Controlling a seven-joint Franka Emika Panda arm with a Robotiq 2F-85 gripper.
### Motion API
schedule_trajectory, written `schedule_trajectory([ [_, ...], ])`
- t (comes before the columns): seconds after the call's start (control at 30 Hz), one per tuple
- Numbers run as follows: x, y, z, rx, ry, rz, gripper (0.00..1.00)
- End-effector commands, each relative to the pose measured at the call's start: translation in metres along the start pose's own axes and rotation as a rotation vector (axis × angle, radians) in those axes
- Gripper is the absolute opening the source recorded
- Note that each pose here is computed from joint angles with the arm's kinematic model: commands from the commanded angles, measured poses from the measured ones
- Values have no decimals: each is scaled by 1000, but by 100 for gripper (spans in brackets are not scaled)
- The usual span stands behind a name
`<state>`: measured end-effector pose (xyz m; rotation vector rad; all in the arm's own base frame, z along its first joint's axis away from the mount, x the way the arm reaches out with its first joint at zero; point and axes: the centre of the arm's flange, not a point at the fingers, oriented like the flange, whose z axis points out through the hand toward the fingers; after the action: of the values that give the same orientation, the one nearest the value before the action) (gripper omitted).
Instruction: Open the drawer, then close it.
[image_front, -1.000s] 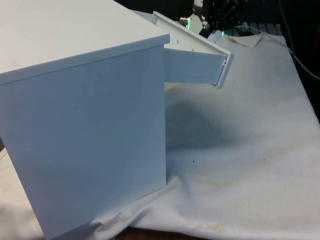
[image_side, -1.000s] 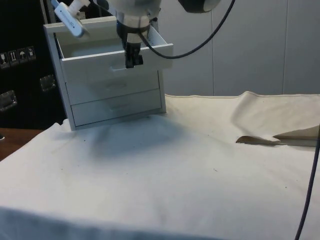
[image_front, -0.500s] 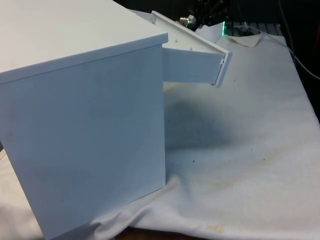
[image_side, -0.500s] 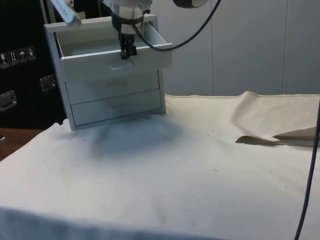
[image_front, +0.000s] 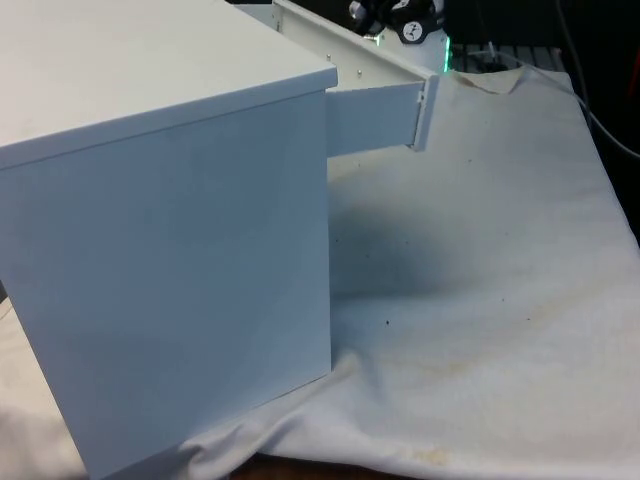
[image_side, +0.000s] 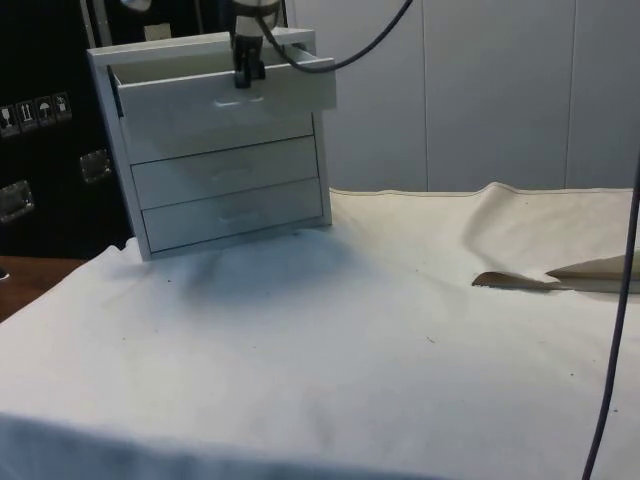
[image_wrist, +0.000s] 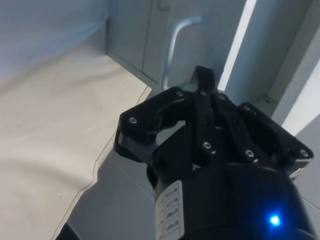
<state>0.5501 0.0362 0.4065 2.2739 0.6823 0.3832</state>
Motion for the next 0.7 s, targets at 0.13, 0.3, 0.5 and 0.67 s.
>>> schedule_trajectory([
  [0.13,-1,16,6,-8,14,4,0],
  [0.3,0,25,10,-16,20,13,0],
  [0.5,2,37,20,-27,22,25,0],
  [0.67,4,47,32,-37,25,36,0],
])
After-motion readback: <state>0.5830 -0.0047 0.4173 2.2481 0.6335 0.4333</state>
